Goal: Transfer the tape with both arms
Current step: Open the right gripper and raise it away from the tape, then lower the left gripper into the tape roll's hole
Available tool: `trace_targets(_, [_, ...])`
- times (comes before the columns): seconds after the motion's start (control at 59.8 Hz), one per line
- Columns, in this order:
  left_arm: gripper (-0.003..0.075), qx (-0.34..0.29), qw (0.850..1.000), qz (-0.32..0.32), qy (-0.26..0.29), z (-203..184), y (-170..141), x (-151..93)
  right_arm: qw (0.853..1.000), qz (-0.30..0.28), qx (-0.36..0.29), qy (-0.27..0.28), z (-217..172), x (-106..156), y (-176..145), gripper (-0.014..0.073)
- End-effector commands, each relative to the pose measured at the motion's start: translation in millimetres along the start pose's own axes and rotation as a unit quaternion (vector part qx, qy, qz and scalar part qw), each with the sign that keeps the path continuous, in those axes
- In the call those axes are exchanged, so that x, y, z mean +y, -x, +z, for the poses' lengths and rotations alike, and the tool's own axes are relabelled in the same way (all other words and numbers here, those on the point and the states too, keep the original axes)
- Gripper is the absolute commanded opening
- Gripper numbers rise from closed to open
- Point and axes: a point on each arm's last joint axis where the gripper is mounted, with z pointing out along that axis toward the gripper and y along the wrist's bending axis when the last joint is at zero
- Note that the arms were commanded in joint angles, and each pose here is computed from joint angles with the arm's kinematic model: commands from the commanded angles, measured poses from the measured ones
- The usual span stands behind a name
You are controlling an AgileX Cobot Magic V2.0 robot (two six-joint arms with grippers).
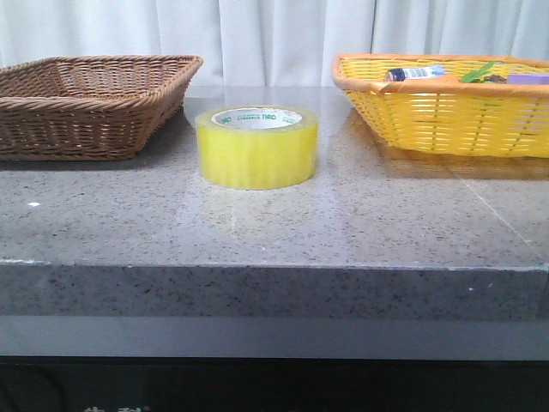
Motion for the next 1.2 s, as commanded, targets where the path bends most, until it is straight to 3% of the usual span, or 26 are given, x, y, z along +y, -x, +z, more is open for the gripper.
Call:
trace_targets(0.0, [0.0566,-0.054,0.999,-0.002,-0.005,-8,16,-2,0.998,0.003,-0.067,-0.013,-17,1,2,0.0444])
trace_targets(0.201, [0.0566,-0.054,0.999,-0.002,-0.005,-8,16,-2,0.997,0.002,-0.079,-0.012,-33,6,-17,0.0444])
trace_targets(0.802, [0.0566,-0.087,0.996,0.006,0.002,-10,24,-1,0.997,0.001,-0.078,-0.011,-34,6,-18,0.0444])
trace_targets(1.187, [0.0566,0.035,0.994,0.106,0.012,10,61,1,0.997,0.001,-0.078,-0.011,-34,6,-18,0.0444])
